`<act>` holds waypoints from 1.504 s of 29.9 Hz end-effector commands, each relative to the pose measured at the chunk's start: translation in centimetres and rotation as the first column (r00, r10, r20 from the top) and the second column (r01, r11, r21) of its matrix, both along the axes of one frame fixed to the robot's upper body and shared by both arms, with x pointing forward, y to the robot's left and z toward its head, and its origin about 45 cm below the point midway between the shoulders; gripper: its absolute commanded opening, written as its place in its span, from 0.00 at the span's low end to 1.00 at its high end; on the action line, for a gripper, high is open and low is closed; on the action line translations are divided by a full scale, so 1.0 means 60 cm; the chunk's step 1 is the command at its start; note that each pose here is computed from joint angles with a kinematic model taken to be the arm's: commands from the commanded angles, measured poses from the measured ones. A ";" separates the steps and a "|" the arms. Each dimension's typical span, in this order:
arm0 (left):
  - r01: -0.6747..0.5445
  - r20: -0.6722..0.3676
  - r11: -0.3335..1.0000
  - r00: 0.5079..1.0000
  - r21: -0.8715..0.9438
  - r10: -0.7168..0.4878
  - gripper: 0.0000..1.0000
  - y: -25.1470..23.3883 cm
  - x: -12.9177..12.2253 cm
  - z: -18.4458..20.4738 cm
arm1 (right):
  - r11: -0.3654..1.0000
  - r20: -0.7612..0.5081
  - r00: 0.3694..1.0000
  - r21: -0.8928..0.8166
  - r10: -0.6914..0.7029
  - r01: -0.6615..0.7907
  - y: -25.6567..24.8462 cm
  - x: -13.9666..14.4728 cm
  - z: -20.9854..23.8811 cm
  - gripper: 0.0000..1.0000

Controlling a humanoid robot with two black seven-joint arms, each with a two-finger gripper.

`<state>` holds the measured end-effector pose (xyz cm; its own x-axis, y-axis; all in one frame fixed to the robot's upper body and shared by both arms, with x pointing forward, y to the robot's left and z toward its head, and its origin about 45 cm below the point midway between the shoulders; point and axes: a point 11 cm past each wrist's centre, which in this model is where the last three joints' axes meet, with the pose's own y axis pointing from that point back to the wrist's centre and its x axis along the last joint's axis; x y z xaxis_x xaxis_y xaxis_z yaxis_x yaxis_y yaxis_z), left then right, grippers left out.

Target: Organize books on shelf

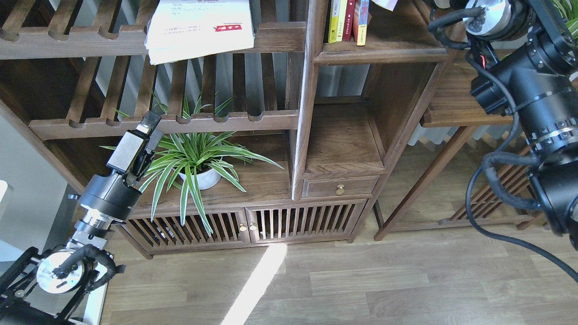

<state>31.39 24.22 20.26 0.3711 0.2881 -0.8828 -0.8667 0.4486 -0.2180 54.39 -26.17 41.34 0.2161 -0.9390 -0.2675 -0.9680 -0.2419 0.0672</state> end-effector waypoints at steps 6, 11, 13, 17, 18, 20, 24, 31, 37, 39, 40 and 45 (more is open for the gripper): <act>-0.003 -0.010 1.000 1.000 -0.001 0.003 0.99 -0.001 0.000 -0.006 | 0.998 0.055 0.998 -0.038 -0.043 0.045 -0.013 0.002 -0.019 0.07; -0.002 -0.011 1.000 1.000 -0.006 0.002 0.99 -0.003 0.000 -0.006 | 0.997 0.112 0.992 -0.045 -0.058 0.064 -0.015 0.002 -0.015 0.05; -0.002 -0.012 1.000 1.000 -0.006 0.001 0.99 -0.003 0.000 -0.007 | 0.997 0.126 0.991 -0.042 -0.051 0.057 -0.003 0.002 -0.020 0.05; -0.001 -0.013 1.000 1.000 -0.007 0.001 0.99 -0.004 -0.001 -0.008 | 0.998 0.133 0.990 -0.037 -0.053 0.058 -0.001 0.000 -0.036 0.06; -0.002 -0.014 1.000 1.000 -0.008 0.002 0.99 -0.004 -0.001 -0.008 | 0.997 0.139 0.989 -0.037 -0.055 0.061 -0.001 -0.001 -0.041 0.06; -0.002 -0.015 1.000 1.000 -0.008 0.002 0.99 -0.004 -0.001 -0.009 | 0.997 0.162 0.985 -0.034 -0.057 0.063 0.002 -0.002 -0.041 0.05; -0.006 -0.022 1.000 1.000 -0.009 0.005 0.99 -0.002 -0.005 -0.013 | 0.996 0.172 0.983 -0.056 -0.064 0.075 -0.005 -0.001 -0.042 0.06; -0.007 -0.023 1.000 1.000 -0.009 0.007 0.99 -0.001 -0.005 -0.014 | 0.993 0.213 0.975 -0.075 -0.070 0.088 -0.013 -0.003 -0.054 0.06; -0.016 -0.025 1.000 1.000 -0.011 0.015 0.99 0.002 -0.006 -0.015 | 0.994 0.200 0.977 -0.069 -0.070 0.085 -0.004 -0.002 -0.073 0.06; -0.017 -0.025 1.000 1.000 -0.011 0.016 0.99 0.003 -0.006 -0.015 | 0.994 0.187 0.980 -0.072 -0.070 0.085 -0.003 -0.003 -0.085 0.06; -0.017 -0.025 1.000 1.000 -0.010 0.017 0.99 0.004 -0.006 -0.014 | 0.994 0.180 0.981 -0.069 -0.070 0.083 0.000 -0.003 -0.091 0.06; -0.016 -0.021 1.000 1.000 -0.013 0.016 0.99 0.003 -0.006 -0.012 | 0.993 0.162 0.984 -0.081 -0.074 0.088 -0.003 -0.003 -0.105 0.06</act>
